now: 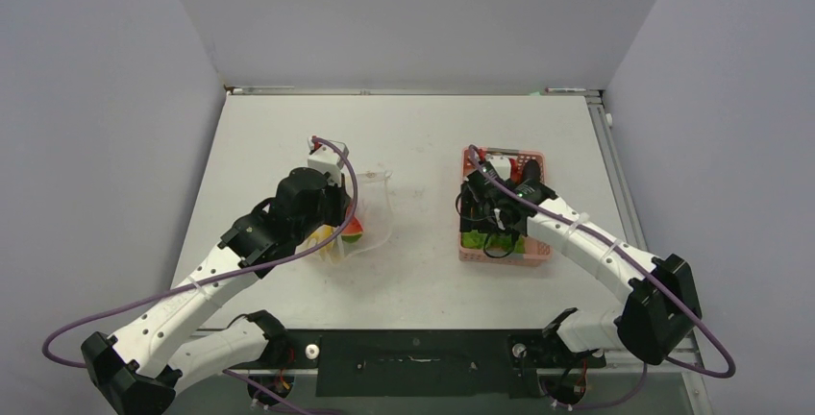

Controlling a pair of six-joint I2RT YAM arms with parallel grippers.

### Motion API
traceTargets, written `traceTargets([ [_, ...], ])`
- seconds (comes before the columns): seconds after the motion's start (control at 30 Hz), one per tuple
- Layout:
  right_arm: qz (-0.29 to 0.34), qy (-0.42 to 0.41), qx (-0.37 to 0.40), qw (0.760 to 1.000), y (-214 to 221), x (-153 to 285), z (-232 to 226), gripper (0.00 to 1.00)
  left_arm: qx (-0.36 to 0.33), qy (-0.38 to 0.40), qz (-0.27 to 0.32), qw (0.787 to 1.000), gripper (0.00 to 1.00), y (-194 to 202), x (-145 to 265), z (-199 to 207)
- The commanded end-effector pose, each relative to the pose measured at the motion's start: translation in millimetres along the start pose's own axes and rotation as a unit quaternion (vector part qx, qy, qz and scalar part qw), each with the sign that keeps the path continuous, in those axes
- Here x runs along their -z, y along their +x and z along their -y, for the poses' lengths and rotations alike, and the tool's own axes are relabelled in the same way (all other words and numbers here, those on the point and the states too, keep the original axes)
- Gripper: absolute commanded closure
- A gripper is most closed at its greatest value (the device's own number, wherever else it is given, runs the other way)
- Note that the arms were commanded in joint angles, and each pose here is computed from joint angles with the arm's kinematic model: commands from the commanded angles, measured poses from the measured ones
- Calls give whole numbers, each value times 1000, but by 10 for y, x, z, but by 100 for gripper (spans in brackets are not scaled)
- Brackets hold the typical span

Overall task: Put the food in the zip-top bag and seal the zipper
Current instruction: Pick up the fake fruit from the bin.

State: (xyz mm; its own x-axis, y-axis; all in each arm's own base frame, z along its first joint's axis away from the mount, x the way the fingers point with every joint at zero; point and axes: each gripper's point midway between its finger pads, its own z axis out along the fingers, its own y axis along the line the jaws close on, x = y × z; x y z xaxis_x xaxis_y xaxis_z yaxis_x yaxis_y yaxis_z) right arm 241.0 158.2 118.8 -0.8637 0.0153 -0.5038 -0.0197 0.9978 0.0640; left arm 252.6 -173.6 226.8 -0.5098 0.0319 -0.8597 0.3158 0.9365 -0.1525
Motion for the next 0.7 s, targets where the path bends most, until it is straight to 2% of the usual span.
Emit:
traceTargets([
  [0.0,4,-12,1,1000,-27,-75,-30,38,9,10,24,1000,100,-138,-17,50],
  [0.67,-29,-25,-9,999,186,-387,4,34,9,7,22,1000,100,-129,-29,29],
])
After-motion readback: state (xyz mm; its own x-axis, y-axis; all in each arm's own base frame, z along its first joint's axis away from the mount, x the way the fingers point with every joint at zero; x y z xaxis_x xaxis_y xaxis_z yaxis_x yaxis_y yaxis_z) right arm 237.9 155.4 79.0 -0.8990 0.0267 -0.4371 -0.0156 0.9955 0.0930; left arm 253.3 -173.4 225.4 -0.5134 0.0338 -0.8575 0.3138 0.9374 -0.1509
